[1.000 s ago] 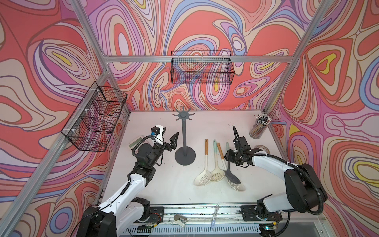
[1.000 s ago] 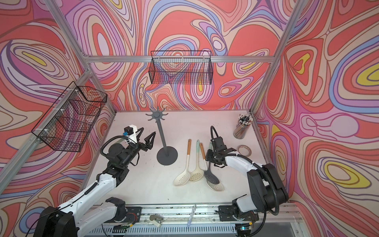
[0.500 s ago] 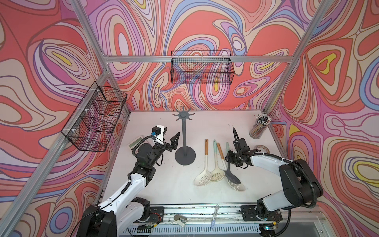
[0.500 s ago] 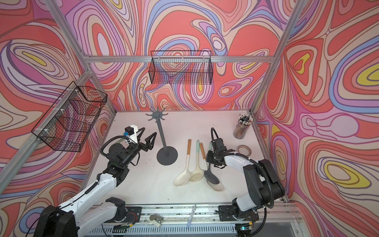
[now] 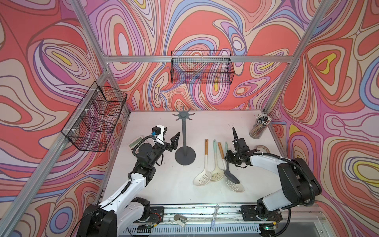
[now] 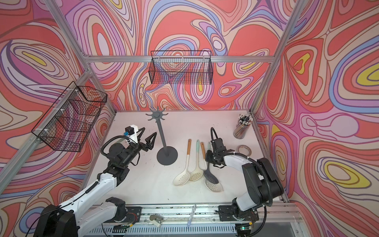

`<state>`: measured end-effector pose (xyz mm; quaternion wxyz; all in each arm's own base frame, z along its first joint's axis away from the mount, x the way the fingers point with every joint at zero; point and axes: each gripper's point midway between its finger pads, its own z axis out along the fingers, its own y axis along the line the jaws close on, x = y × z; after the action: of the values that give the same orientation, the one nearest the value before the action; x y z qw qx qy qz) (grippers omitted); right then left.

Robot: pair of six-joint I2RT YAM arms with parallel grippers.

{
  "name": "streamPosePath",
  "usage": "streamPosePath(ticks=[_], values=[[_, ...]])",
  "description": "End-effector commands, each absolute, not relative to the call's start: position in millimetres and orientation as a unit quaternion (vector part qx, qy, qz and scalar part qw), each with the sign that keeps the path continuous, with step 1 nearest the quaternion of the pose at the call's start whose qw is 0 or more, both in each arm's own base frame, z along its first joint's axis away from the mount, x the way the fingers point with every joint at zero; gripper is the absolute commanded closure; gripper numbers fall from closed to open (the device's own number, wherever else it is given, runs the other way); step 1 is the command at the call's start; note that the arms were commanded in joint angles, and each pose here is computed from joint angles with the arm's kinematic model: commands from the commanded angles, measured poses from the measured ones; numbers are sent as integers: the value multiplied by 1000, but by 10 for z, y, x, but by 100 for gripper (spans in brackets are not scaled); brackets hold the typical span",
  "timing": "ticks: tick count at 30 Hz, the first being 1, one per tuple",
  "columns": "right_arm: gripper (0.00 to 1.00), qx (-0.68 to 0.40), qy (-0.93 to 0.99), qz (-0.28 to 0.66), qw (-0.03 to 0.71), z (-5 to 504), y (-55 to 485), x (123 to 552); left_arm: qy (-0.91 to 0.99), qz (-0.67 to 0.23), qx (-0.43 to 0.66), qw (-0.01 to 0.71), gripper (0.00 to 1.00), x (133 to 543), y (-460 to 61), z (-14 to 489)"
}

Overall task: Hang the skimmer on the kitchen utensil rack
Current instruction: Pick up the skimmer from the center of the board.

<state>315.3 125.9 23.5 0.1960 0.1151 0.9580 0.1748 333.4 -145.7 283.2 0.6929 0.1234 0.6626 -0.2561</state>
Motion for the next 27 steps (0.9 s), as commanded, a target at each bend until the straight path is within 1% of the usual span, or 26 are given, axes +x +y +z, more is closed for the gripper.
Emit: streamPosePath(ticks=[1,2,7,13,17,22,25,27], values=[[95,131,961,153,188,177,1157,3076,653,-261,127,700,13,3325,-1481,2885],[100,131,961,151,190,189,1151,3076,653,-260,126,700,13,3329,-1477,2882],[100,124,962,139,201,290,1110,3104,653,-261,127,699,13,3330,-1484,2877],[100,115,958,107,238,613,990,3199,652,-264,130,699,13,3314,-1493,2888],[100,101,952,87,276,961,923,3307,650,-268,135,698,13,3306,-1515,2905],[100,86,937,97,324,1387,947,3438,650,-273,138,696,13,3295,-1532,2909],[100,58,922,119,365,1712,1028,3517,649,-276,142,694,13,3266,-1552,2911],[100,11,902,162,399,1967,1210,3554,649,-277,151,692,13,3224,-1598,2897]])
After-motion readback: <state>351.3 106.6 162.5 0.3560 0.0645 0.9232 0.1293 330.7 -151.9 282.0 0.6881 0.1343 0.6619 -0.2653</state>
